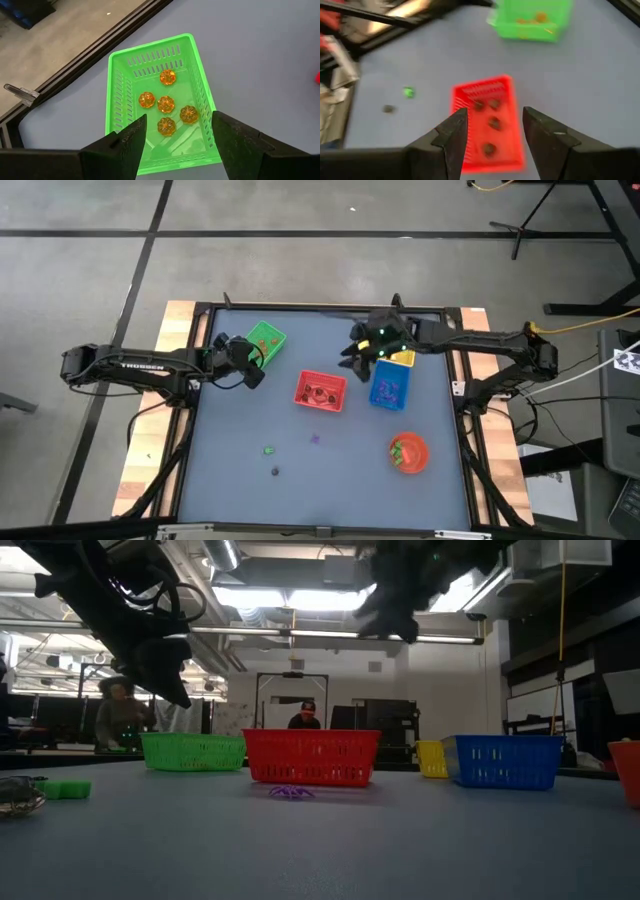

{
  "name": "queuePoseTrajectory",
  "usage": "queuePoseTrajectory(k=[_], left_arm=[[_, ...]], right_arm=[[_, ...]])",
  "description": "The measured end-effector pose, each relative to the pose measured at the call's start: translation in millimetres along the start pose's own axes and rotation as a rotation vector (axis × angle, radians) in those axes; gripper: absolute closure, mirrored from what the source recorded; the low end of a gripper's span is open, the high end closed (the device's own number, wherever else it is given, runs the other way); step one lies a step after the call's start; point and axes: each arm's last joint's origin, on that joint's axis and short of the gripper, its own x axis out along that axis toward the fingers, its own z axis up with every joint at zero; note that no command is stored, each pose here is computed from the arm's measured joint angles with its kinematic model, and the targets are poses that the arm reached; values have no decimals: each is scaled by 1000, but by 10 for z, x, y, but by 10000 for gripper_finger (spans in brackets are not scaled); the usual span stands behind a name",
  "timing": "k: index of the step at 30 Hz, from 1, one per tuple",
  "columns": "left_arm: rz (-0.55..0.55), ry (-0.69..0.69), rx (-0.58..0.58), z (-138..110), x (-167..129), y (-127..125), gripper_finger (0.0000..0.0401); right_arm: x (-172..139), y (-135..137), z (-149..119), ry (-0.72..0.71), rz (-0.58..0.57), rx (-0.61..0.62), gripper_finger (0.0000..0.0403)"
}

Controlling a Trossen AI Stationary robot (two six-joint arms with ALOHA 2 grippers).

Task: Sort Halloween decoration
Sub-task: Put the violet spider toy into the blue bin

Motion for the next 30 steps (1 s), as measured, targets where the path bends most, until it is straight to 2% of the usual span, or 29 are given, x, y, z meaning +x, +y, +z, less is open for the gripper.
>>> queuePoseTrajectory(k=[6, 17, 24, 30], left_arm=[[0, -1, 0, 1, -1, 0, 193], [0, 0, -1, 0, 1, -1, 193], [-3, 1, -23, -1, 0, -2, 193], [-4, 0, -24, 0, 0, -3, 193]], right_arm=[[174, 466, -49, -50, 87, -112, 214], [707, 1159, -493, -3, 58, -255, 214], [1165, 1378, -881, 50, 48, -314, 214], [1530, 1355, -1230, 130, -24, -348, 214]])
